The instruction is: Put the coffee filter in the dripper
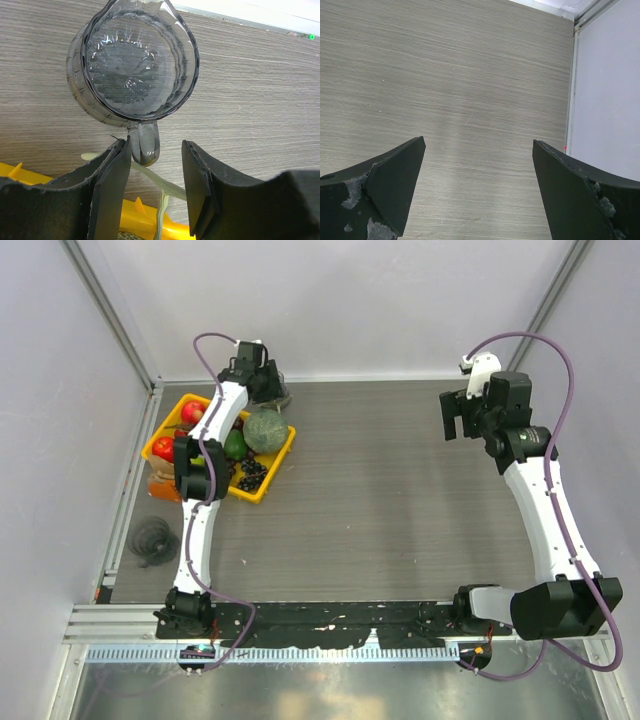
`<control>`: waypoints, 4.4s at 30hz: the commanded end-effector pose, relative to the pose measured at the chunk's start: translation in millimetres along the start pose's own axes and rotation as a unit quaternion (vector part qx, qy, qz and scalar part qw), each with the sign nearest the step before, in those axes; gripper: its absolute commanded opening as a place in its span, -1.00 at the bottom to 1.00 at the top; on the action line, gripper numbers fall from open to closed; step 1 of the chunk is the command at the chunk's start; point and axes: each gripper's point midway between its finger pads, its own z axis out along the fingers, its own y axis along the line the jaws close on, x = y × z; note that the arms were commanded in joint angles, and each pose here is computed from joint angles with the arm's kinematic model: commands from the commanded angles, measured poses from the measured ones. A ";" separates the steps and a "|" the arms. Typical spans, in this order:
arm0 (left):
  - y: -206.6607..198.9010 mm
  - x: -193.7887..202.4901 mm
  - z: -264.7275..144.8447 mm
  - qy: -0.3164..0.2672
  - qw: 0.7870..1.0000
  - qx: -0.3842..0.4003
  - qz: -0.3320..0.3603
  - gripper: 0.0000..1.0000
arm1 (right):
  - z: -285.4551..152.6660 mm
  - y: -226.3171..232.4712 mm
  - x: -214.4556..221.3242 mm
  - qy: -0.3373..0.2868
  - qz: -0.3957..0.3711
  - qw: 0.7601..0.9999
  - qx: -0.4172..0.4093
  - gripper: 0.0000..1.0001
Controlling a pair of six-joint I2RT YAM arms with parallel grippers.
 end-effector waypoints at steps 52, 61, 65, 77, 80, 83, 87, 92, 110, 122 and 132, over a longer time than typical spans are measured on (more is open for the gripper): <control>-225.7 94.8 -103.8 0.041 0.886 0.365 0.283 -1.00 | -34.8 -11.0 -15.7 -0.037 0.015 0.999 0.026 0.91; -186.5 180.4 -171.1 0.167 0.790 0.468 0.360 -1.00 | -29.6 -3.0 -12.1 -0.032 0.012 0.999 -0.001 0.91; -156.5 218.2 -201.5 0.216 0.742 0.498 0.393 -1.00 | -27.4 18.7 -6.1 -0.021 0.008 0.998 -0.065 0.91; -111.7 297.4 -235.5 0.296 0.692 0.513 0.413 -1.00 | -23.6 41.2 6.7 -0.004 -0.005 0.991 -0.130 0.91; -110.4 301.4 -236.5 0.301 0.692 0.512 0.411 -0.97 | -23.5 43.1 6.6 -0.005 -0.005 0.991 -0.135 0.91; -111.2 304.5 -242.6 0.305 0.675 0.518 0.428 -0.97 | -24.3 44.6 9.2 -0.003 -0.004 0.990 -0.138 0.91; -107.4 308.7 -257.2 0.315 0.653 0.535 0.434 -1.00 | -26.1 45.6 10.5 -0.005 -0.003 0.990 -0.139 0.91; -100.4 314.9 -272.8 0.346 0.616 0.551 0.443 -1.00 | -29.2 46.2 14.6 -0.005 -0.003 0.990 -0.138 0.91; -95.1 303.7 -243.0 0.338 0.653 0.490 0.468 -0.07 | -38.1 46.5 15.6 -0.014 -0.005 0.990 -0.137 0.91; -96.3 274.1 -240.9 0.260 0.725 0.427 0.474 0.43 | -32.3 52.6 25.7 -0.006 -0.018 0.988 -0.152 0.91; -91.4 252.0 -246.8 0.198 0.775 0.431 0.418 0.39 | -38.7 97.1 67.9 0.038 -0.044 0.963 -0.262 0.91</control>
